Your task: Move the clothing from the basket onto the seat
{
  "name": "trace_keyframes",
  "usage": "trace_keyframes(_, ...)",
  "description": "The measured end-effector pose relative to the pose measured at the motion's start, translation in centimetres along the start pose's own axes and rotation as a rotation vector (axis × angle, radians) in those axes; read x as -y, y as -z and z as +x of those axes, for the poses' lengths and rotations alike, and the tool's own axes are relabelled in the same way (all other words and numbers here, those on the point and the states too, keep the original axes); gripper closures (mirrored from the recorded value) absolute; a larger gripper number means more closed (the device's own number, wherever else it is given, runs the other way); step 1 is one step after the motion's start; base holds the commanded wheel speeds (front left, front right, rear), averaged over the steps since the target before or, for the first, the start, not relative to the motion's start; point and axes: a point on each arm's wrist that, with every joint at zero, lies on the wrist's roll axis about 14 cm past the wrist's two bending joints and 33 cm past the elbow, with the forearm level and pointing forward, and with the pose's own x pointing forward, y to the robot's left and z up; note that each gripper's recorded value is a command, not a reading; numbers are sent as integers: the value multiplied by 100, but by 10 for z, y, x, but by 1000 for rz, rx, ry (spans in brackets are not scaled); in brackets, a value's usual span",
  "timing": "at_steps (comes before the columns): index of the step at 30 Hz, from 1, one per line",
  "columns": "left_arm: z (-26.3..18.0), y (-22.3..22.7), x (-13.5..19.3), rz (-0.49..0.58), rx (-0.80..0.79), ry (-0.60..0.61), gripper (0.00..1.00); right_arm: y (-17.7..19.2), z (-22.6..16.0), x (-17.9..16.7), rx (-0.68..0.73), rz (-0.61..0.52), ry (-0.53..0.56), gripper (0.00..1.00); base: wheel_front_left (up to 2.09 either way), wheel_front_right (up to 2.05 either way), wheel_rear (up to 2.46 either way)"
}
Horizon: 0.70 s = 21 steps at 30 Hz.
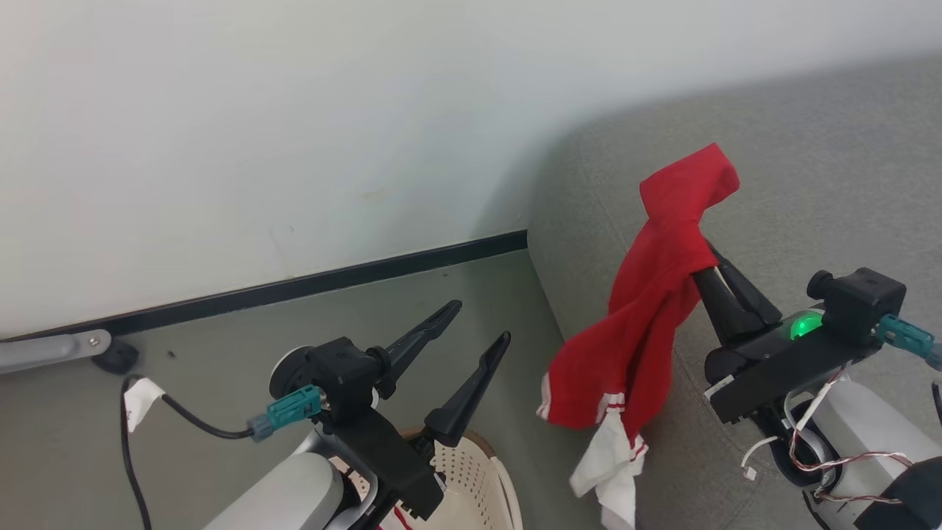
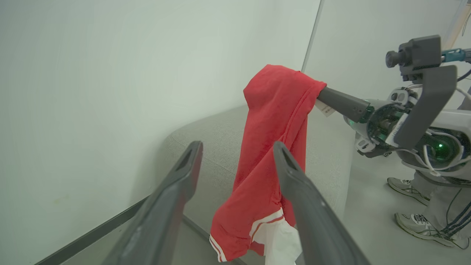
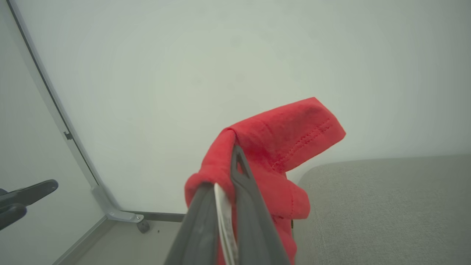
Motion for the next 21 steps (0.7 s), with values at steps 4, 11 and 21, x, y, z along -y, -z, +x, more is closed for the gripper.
trace_keyframes(4, 9, 1, 11, 5, 4, 54, 0, -18, -18, 20, 50, -20, 71, 100, 0, 0, 0)
trace_keyframes(11, 24, 9, 25, 12, -9, 127, 0, -40, -53, 45, 111, -69, 185, 100, 0, 0, 0)
trace_keyframes(21, 42, 22, 45, -8, -29, 214, 0, -65, -96, 70, 171, -129, 322, 100, 0, 0, 0)
